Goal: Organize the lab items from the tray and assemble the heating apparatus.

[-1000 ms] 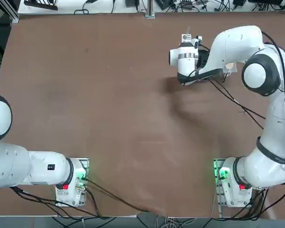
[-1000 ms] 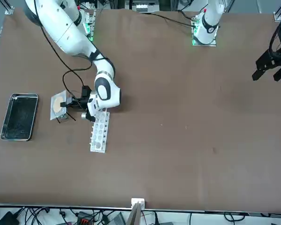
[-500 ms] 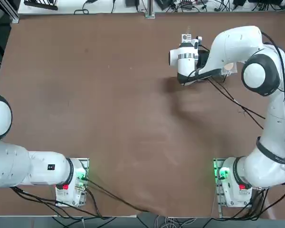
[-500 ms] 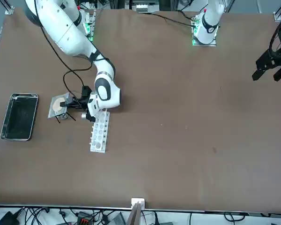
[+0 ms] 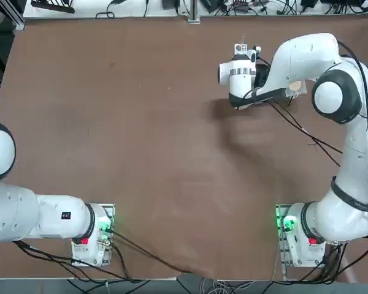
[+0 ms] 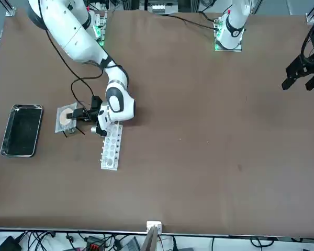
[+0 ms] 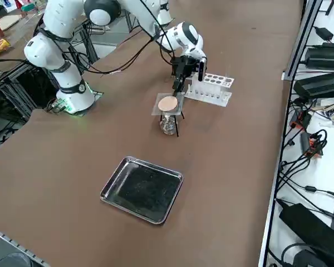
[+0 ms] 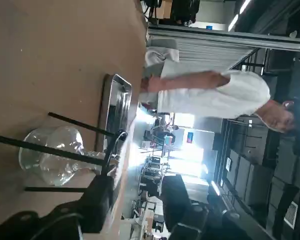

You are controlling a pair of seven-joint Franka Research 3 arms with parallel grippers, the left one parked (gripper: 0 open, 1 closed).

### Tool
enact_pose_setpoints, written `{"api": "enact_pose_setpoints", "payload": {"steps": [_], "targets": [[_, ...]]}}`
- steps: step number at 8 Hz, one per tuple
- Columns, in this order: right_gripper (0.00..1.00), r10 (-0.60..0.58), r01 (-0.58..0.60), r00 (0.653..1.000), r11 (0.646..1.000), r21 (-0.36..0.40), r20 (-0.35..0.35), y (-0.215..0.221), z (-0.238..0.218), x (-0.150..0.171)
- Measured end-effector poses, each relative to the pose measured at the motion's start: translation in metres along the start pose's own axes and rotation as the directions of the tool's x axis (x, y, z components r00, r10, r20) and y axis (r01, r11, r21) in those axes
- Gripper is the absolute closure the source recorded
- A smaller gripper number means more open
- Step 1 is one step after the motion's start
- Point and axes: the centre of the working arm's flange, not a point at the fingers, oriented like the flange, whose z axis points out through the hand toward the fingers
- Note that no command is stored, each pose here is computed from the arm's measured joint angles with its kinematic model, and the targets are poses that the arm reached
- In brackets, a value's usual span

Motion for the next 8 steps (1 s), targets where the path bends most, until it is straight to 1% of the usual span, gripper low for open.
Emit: {"api": "enact_pose_setpoints", "payload": {"steps": [2,3,4,5,8], "targets": [[0.37,-0.024,0.024,1.0,1.0,0.008,0.004,0.007,-0.001,0.006],[0.34,-0.025,0.025,1.0,1.0,0.009,0.003,0.008,0.0,0.008],[0.34,-0.026,0.026,1.0,1.0,0.008,0.0,0.007,0.001,0.009],[0.25,-0.03,0.03,1.0,1.0,0.008,-0.001,0.004,0.002,0.009],[0.02,-0.044,0.044,0.999,0.999,0.007,-0.001,-0.004,0.004,0.009]]}}
